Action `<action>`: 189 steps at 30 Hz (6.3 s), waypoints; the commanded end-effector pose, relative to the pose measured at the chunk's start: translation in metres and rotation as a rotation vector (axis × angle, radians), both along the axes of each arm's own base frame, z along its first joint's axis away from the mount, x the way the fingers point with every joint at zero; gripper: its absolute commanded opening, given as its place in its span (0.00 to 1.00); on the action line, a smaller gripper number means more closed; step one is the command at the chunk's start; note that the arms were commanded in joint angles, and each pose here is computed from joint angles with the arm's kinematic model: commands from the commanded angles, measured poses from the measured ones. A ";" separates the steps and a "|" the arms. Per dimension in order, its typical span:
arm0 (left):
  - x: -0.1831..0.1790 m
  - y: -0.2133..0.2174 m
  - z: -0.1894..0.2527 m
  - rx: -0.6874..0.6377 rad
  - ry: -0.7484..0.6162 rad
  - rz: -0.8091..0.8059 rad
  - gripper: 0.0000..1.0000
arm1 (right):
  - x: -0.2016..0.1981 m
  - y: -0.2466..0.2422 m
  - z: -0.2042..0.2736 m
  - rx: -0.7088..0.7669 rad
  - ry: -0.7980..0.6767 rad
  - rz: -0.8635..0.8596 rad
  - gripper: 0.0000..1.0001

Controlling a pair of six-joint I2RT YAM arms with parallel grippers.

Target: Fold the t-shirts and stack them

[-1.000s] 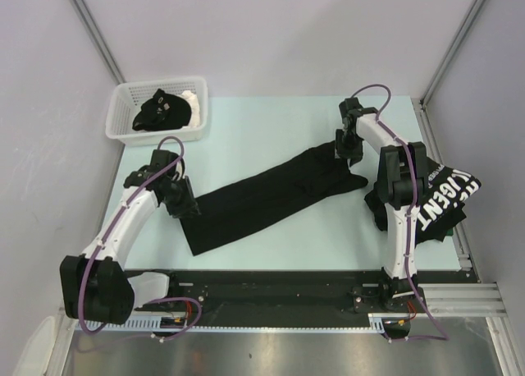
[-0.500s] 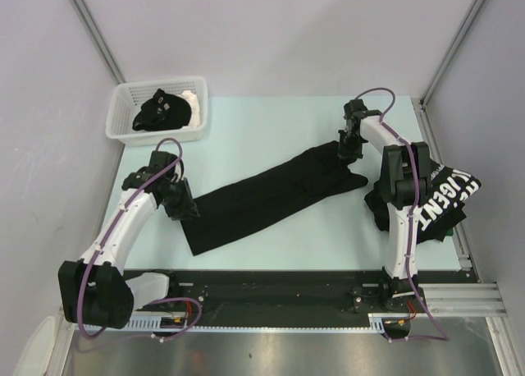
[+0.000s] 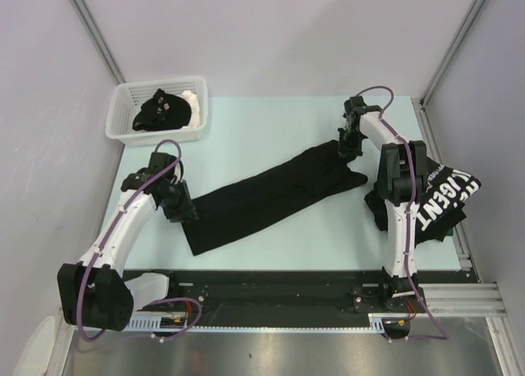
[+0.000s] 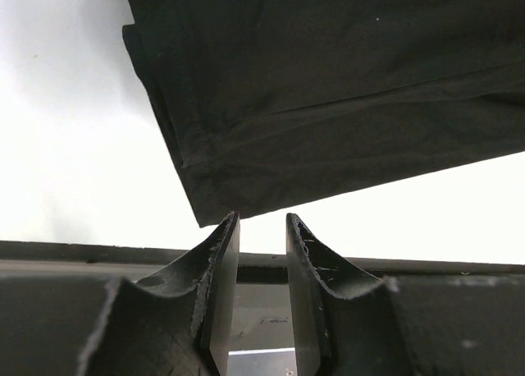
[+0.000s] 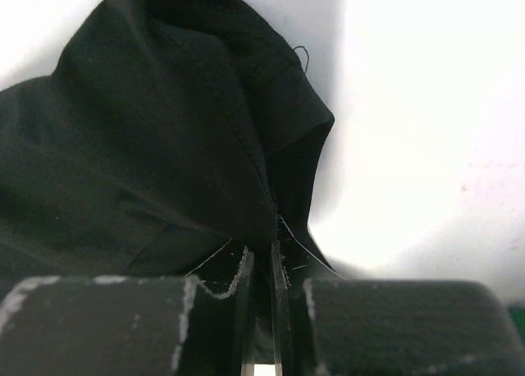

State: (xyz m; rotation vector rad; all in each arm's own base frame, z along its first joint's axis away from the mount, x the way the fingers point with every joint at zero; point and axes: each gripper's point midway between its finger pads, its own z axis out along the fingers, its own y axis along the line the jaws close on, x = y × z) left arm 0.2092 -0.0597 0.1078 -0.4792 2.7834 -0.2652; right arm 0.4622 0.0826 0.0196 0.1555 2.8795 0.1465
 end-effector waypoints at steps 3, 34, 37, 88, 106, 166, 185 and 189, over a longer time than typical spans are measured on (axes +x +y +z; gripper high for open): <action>0.002 0.001 0.014 0.007 -0.038 0.019 0.34 | 0.057 0.006 -0.017 0.019 -0.128 0.015 0.08; -0.019 -0.002 0.022 -0.010 -0.012 0.025 0.34 | 0.150 0.163 0.049 0.306 -0.526 0.268 0.21; -0.021 -0.003 0.016 -0.013 0.004 0.027 0.34 | 0.158 0.179 0.069 0.334 -0.601 0.292 0.21; 0.003 -0.036 -0.027 -0.057 0.038 -0.101 0.36 | 0.118 0.058 0.208 0.043 -0.742 0.154 1.00; -0.007 -0.053 -0.040 0.081 0.092 -0.220 0.40 | 0.042 0.063 0.240 -0.070 -0.709 0.196 1.00; -0.011 -0.053 -0.042 0.077 0.098 -0.194 0.00 | 0.023 0.078 0.249 0.022 -0.688 0.206 1.00; -0.029 -0.079 -0.048 0.045 0.131 -0.241 0.01 | 0.021 0.079 0.241 0.028 -0.678 0.212 0.99; -0.033 -0.083 -0.053 0.046 0.143 -0.249 0.01 | 0.020 0.078 0.238 0.021 -0.671 0.215 1.00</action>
